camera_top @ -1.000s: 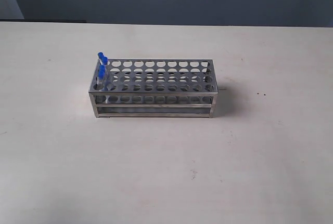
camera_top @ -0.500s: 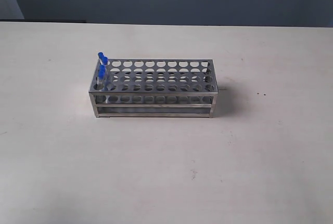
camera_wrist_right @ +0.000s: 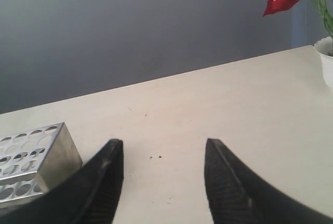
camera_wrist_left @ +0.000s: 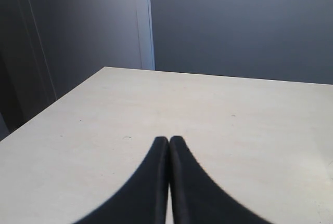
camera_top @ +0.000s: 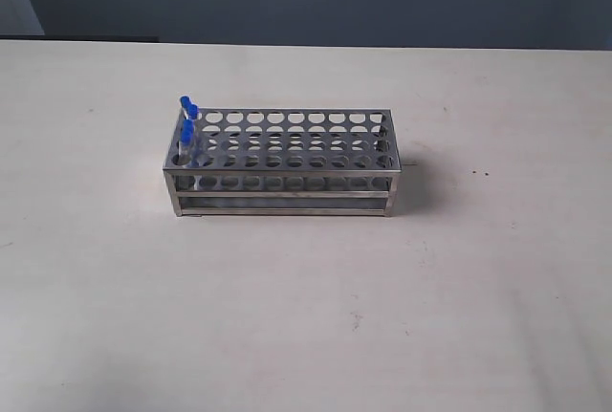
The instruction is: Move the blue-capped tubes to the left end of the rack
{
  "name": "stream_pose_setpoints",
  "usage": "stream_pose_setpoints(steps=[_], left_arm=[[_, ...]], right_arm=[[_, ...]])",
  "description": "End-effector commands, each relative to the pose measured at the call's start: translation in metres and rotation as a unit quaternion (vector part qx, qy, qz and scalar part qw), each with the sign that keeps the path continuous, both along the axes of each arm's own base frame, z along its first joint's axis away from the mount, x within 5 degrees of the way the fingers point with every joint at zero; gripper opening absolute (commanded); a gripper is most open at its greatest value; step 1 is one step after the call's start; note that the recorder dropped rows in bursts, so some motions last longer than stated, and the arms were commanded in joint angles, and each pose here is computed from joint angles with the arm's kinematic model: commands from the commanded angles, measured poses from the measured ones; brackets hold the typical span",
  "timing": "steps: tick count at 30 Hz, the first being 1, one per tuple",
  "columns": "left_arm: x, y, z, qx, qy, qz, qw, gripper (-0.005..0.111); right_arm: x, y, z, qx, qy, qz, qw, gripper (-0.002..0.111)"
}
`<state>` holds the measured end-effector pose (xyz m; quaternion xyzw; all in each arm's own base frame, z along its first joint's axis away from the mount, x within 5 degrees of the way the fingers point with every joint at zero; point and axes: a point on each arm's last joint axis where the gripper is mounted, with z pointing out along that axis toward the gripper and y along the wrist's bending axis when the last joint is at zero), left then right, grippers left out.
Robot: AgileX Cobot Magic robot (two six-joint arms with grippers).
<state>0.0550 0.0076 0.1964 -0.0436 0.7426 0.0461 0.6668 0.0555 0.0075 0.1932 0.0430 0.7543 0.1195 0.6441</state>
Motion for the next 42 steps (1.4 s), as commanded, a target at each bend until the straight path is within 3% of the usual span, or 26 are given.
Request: stream_pose_setpoints(steps=[1, 42], left_arm=[[0.0005, -0.0004, -0.0005, -0.003, -0.002, -0.004, 1.0, 0.0], [0.0005, -0.0004, -0.0005, -0.003, -0.002, -0.004, 1.0, 0.0]], right_arm=[[-0.0001, -0.0013, 0.0005, -0.001, -0.008, -0.007, 1.0, 0.047], [-0.0001, -0.0011, 0.0006, 0.005, -0.007, -0.007, 1.0, 0.047]])
